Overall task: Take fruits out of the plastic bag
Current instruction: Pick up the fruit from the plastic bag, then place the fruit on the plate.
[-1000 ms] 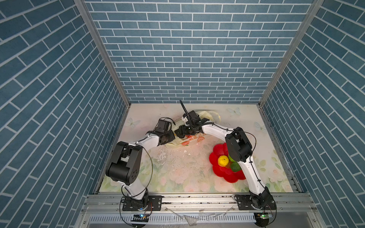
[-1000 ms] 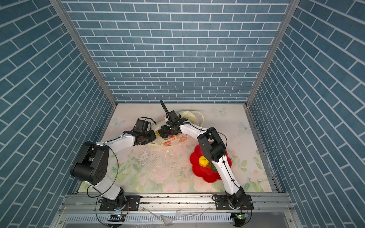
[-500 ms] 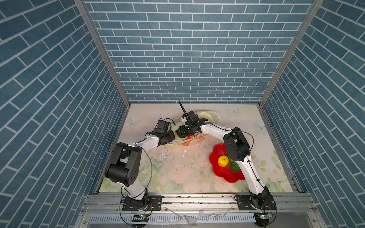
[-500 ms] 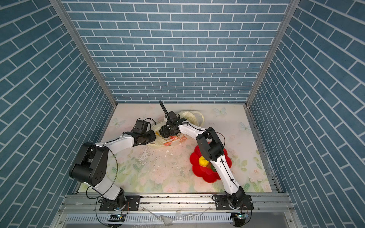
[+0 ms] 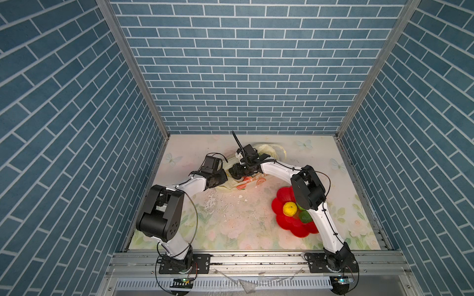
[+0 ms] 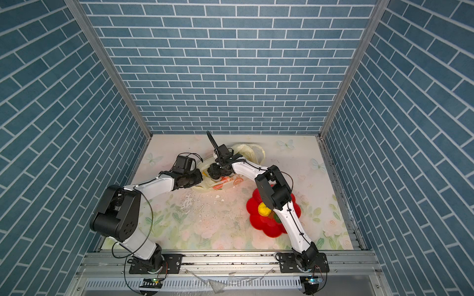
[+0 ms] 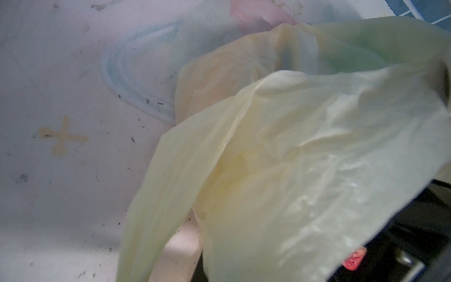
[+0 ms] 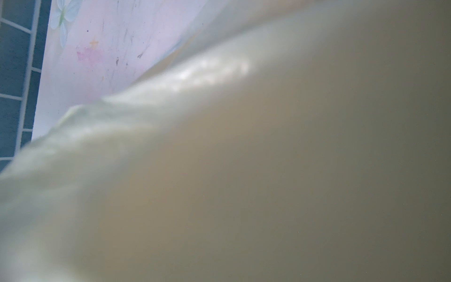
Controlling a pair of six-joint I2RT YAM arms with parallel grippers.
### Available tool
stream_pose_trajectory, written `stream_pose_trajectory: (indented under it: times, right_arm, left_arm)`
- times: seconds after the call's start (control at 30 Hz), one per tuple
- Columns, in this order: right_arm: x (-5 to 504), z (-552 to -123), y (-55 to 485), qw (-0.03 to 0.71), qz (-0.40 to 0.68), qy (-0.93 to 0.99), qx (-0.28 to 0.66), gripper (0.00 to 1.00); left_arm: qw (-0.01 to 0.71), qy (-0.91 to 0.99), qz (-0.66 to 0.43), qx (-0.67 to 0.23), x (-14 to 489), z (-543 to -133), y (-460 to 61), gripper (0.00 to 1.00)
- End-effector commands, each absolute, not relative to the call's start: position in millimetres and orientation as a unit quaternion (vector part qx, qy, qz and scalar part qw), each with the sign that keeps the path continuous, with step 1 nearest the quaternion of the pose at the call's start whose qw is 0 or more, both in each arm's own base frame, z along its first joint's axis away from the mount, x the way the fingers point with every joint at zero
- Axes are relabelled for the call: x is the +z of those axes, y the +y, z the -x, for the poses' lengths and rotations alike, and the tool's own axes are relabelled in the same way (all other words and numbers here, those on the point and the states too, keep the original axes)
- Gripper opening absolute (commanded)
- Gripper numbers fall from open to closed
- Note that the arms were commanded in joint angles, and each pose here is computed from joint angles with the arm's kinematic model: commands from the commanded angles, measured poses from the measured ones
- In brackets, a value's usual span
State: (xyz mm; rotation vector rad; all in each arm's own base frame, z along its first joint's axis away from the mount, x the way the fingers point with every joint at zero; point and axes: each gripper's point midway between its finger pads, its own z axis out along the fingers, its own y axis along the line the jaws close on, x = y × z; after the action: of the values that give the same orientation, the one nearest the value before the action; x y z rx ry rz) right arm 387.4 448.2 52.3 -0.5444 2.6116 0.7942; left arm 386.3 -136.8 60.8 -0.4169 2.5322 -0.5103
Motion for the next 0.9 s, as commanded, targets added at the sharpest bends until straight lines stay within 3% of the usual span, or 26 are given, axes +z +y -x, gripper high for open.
stream_pose_trajectory:
  times: [0.0,0.47,0.87]
  right_arm:
    - [90.4,-381.8,440.4,0.213,0.200,0.913,0.284,0.54]
    - [143.3,-329.8,348.2,0.258,0.169,0.924,0.227,0.54]
    - [155.7,-273.2,253.6,0.277,0.090,0.942,0.167,0.53]
  left_arm:
    - [0.262,0.934,0.152,-0.190,64.6,-384.6,-135.3,0.13]
    - [0.262,0.933,0.152,-0.193,65.0,-384.0,-135.7,0.14]
    - [0.261,0.933,0.152,-0.199,60.0,-384.4,-138.2,0.14]
